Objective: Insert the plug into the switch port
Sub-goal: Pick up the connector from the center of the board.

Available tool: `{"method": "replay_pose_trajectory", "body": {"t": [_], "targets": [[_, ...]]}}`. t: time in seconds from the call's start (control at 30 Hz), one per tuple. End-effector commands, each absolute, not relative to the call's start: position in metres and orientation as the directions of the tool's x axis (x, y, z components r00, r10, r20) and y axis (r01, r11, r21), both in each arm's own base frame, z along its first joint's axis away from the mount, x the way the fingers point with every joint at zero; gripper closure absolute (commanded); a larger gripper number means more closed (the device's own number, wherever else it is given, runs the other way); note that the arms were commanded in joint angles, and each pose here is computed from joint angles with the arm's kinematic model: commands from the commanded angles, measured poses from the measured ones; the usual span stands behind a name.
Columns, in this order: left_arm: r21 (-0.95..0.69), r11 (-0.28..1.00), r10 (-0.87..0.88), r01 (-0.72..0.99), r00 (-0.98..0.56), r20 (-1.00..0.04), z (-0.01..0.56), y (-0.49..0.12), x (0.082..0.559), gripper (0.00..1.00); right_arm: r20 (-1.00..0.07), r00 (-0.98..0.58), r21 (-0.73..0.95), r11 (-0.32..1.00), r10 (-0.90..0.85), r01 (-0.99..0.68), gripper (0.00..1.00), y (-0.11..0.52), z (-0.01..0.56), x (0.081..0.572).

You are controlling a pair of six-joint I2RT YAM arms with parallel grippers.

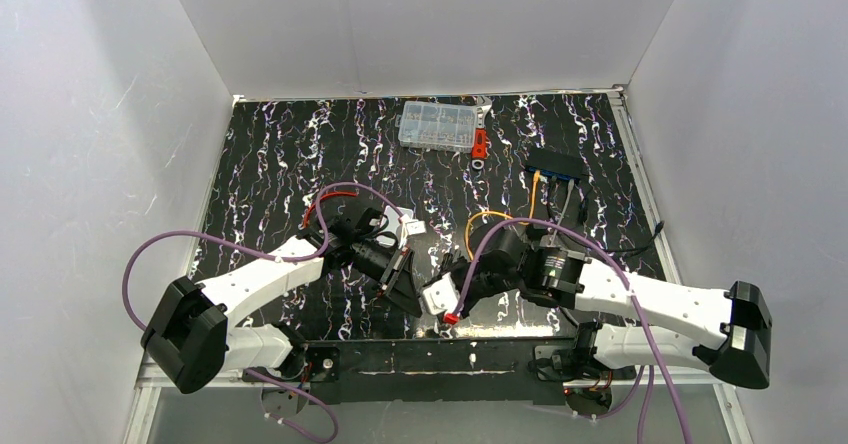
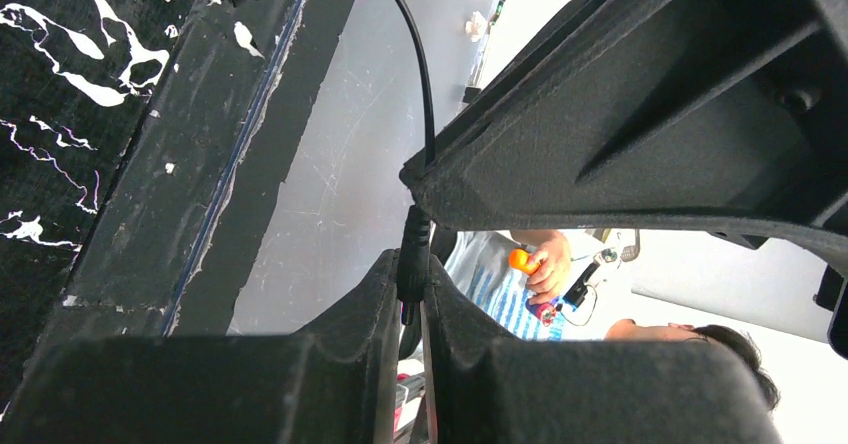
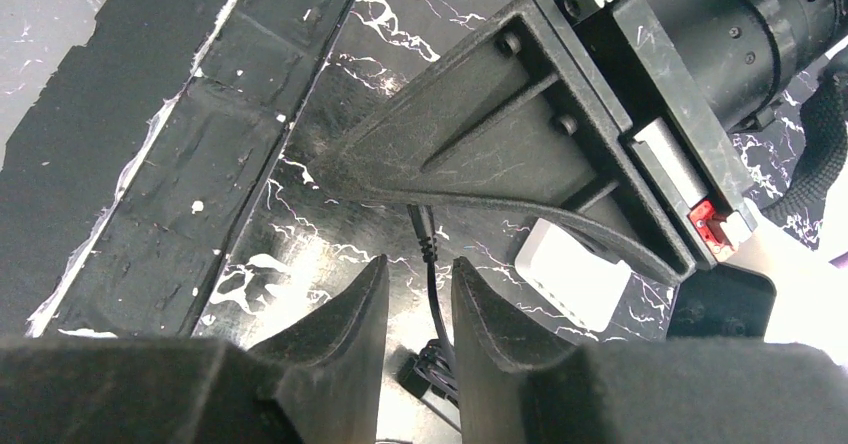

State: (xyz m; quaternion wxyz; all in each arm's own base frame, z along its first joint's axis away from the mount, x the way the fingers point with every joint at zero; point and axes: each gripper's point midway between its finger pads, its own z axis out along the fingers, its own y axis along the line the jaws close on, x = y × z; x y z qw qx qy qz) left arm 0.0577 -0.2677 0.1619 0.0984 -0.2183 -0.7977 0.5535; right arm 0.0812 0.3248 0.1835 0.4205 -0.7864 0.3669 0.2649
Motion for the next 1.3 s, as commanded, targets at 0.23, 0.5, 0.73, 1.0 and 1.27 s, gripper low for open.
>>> {"method": "replay_pose_trajectory", "body": {"t": [0.23, 0.5, 0.73, 1.0, 1.27], "targets": [[-0.938, 0.257, 0.488, 0.230, -0.869, -0.080, 0.169, -0.266, 0.051, 1.00, -0.730, 0.636, -0.528, -0.383, -0.252, -0.758, 0.68, 0.347, 0.213, 0.078], [-0.938, 0.256, 0.490, 0.233, -0.868, -0.082, 0.168, -0.265, 0.051, 1.00, -0.731, 0.635, -0.519, -0.400, -0.249, -0.755, 0.72, 0.349, 0.210, 0.075], [-0.939, 0.253, 0.492, 0.232, -0.867, -0.082, 0.169, -0.265, 0.050, 1.00, -0.738, 0.630, -0.512, -0.408, -0.241, -0.756, 0.77, 0.352, 0.210, 0.073], [-0.939, 0.253, 0.492, 0.232, -0.867, -0.081, 0.168, -0.265, 0.051, 1.00, -0.755, 0.617, -0.499, -0.416, -0.223, -0.760, 0.95, 0.355, 0.210, 0.068], [-0.924, 0.282, 0.470, 0.259, -0.877, -0.103, 0.168, -0.266, 0.055, 0.56, -0.766, 0.592, -0.468, -0.414, -0.250, -0.781, 0.99, 0.353, 0.203, 0.067]]}}
